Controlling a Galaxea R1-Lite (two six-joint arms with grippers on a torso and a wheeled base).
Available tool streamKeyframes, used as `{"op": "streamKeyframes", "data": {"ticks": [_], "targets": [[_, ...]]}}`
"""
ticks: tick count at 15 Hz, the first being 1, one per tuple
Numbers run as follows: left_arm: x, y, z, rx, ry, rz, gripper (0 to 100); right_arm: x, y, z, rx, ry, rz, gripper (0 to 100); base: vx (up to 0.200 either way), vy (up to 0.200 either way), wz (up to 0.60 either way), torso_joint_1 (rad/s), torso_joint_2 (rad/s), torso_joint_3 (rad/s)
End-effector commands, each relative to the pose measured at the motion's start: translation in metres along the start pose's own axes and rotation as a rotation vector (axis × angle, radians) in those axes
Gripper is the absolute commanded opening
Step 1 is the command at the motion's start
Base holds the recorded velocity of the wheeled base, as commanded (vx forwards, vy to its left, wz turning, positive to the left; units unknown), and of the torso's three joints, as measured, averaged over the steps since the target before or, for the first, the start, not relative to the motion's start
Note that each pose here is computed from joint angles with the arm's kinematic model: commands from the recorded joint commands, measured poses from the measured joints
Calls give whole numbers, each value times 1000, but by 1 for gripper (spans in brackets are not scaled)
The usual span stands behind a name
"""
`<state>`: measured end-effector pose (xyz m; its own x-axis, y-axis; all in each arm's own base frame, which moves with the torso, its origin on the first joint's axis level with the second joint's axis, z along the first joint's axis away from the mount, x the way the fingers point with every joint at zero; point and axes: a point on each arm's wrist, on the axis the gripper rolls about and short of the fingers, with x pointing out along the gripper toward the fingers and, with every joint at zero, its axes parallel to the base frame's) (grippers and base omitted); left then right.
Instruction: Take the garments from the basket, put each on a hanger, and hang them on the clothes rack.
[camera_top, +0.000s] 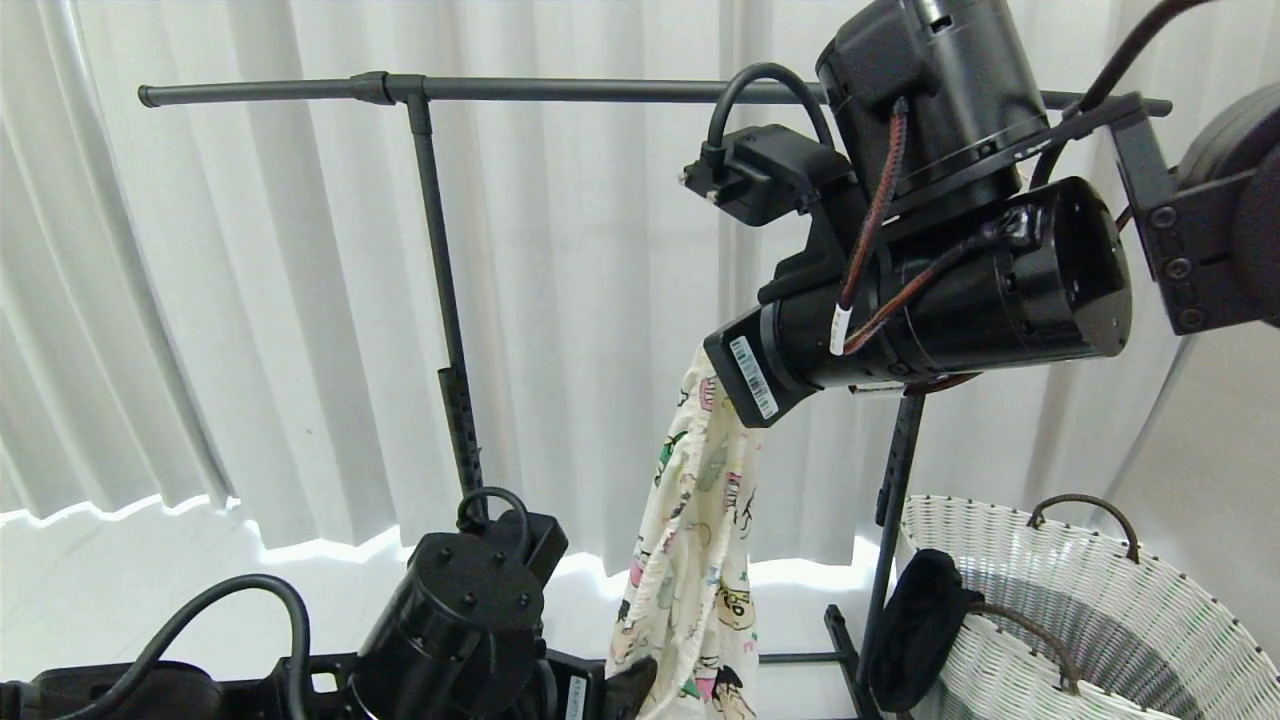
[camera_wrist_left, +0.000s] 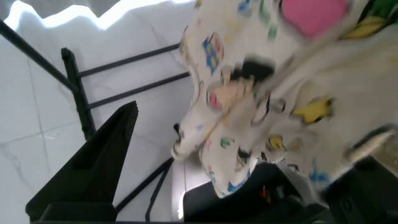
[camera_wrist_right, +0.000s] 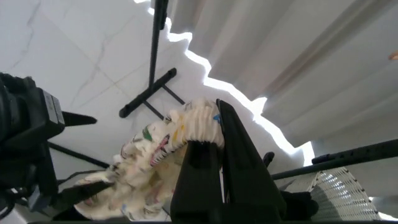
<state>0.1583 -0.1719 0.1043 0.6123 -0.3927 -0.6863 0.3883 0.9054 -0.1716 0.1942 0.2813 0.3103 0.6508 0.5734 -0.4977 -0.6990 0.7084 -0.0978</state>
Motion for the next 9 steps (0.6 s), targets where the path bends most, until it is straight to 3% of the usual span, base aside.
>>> {"op": "streamKeyframes", "data": {"ticks": [1,5,6,8,9], "targets": [[-5,6,-10,6,23,10,100,-7,-2,1,4,-9,-4,0,0,0,0,0,0,0],[-17,7,-8,-3,-16,-11,100,-10,-11,-1,15,2,-42,0,0,0,0,0,0,0],[-20,8,-8,-4,-27,-16,0,-9,-15,-5,16,18,-64,0,0,0,0,0,0,0],[-23,8,-7,-3,-39,-16,0,-14,-22,-15,24,48,-95,0,0,0,0,0,0,0],[-35,2,1,-5,-113,-42,0,-20,-33,-28,40,85,-124,0,0,0,0,0,0,0]]}}
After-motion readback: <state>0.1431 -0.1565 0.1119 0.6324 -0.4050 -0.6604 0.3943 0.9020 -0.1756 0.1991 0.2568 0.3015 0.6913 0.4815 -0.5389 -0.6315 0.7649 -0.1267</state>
